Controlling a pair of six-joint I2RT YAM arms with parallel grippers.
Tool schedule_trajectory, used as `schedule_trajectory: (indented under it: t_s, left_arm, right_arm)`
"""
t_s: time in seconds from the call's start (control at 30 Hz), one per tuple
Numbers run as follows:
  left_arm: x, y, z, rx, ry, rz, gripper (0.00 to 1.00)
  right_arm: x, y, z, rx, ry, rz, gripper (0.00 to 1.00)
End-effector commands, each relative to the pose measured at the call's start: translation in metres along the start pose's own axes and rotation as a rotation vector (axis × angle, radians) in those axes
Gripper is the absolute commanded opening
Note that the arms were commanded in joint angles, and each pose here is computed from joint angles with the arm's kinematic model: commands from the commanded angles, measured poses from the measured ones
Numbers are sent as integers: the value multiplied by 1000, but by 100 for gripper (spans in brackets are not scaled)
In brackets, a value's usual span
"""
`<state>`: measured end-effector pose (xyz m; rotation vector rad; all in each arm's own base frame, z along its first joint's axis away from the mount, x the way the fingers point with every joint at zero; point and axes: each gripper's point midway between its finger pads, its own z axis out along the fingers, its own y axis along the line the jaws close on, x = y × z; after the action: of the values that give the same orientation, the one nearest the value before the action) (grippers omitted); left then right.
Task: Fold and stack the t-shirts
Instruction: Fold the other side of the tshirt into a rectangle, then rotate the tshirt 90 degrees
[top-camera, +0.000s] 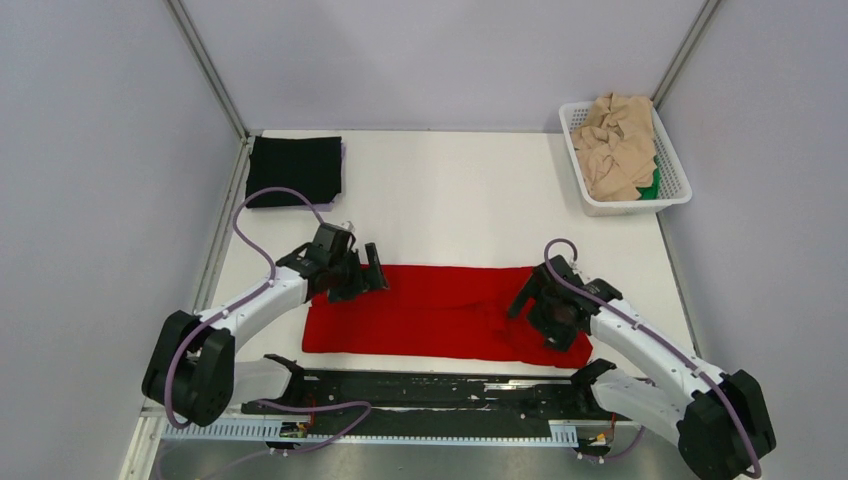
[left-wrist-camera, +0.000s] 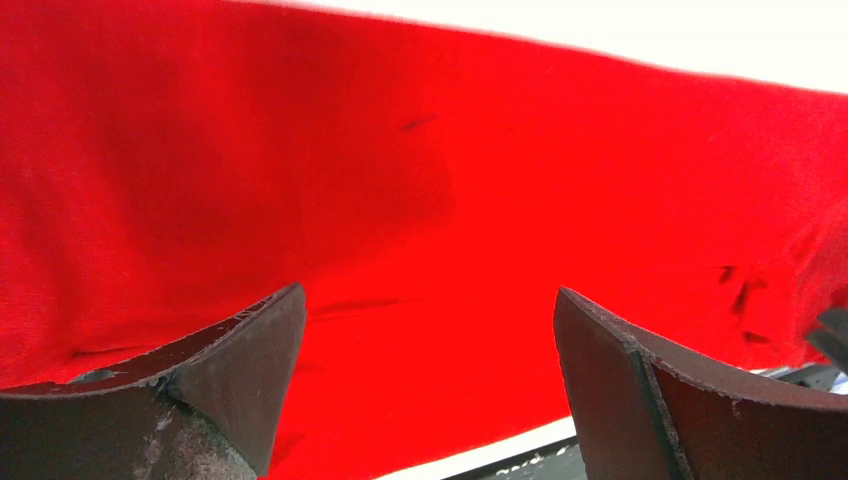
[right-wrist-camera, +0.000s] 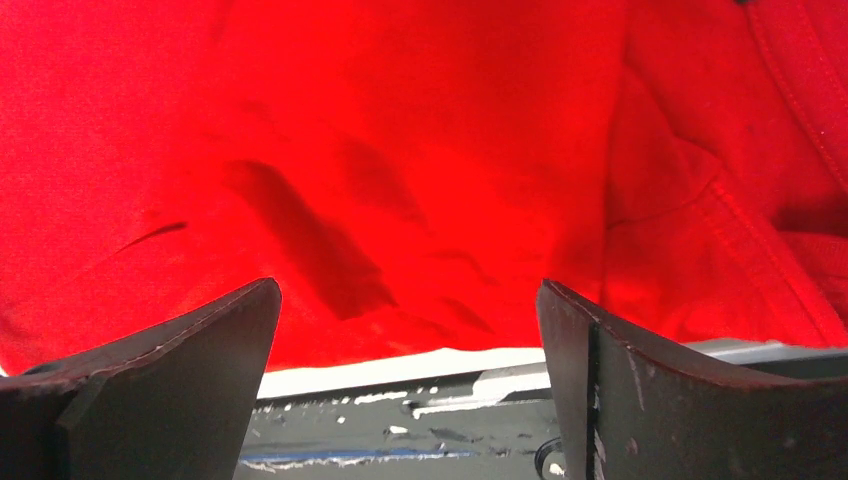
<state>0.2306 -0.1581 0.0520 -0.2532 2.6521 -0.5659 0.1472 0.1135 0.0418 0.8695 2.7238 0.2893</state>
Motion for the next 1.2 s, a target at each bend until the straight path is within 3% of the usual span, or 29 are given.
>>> schedule_trajectory:
  t_s: [0.0, 0.27, 0.43, 0.57, 0.87, 1.17]
  left_arm:
    - [16, -1, 13, 46, 56, 12, 100]
    - [36, -6, 19, 51, 104, 11, 100]
    - [46, -24, 19, 98, 106, -9, 100]
    - [57, -42, 18, 140, 112, 16, 100]
    - [104, -105, 44, 264, 237, 173, 100]
    - [123, -151, 63, 310, 268, 287, 100]
  right_arm:
    - [-10, 20, 21, -108, 15, 127, 100]
    - [-110, 45, 51, -121, -182, 147, 100]
    - [-176, 90, 70, -197, -207, 106, 100]
    - [-220, 145, 92, -261, -162, -26, 100]
    - [-270, 248, 162, -366, -79, -207, 100]
    - [-304, 325, 170, -449, -250, -373, 100]
